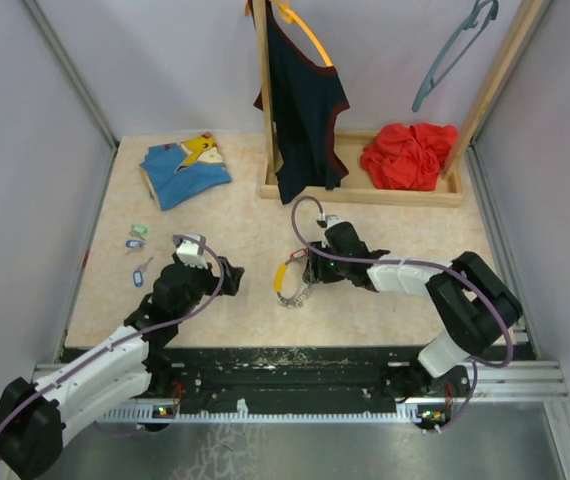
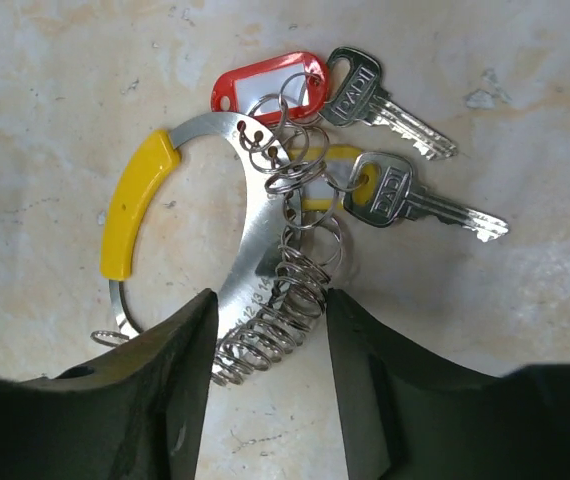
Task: Put the keys on the keyring
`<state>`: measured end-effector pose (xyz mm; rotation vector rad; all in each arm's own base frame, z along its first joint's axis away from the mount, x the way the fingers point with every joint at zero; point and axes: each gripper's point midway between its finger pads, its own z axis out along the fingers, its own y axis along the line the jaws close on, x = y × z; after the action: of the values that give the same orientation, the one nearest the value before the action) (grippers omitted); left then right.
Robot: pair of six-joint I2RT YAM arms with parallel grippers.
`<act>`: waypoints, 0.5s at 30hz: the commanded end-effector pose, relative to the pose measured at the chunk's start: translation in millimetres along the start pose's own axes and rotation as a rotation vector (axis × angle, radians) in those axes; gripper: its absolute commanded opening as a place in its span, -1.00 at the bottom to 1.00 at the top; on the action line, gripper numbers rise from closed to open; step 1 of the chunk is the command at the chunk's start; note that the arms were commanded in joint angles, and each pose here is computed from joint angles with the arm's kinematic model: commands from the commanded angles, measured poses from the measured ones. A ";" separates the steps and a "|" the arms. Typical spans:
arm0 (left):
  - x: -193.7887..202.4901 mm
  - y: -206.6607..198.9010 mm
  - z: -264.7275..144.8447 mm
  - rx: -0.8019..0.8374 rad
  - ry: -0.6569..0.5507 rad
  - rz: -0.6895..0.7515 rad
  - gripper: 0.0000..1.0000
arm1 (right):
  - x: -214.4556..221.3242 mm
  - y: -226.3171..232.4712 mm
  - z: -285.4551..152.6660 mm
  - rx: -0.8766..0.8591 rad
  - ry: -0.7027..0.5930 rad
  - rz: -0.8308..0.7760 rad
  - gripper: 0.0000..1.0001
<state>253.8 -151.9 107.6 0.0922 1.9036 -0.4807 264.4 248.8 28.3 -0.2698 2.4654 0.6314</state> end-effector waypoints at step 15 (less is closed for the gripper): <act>7.0 -34.6 17.1 0.177 0.108 -0.103 0.94 | -41.5 59.8 -3.1 -0.291 -0.074 -0.146 -1.00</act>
<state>249.1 -171.9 86.9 0.1383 2.0038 -0.5903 262.4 277.4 35.2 -0.4114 2.4271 0.8097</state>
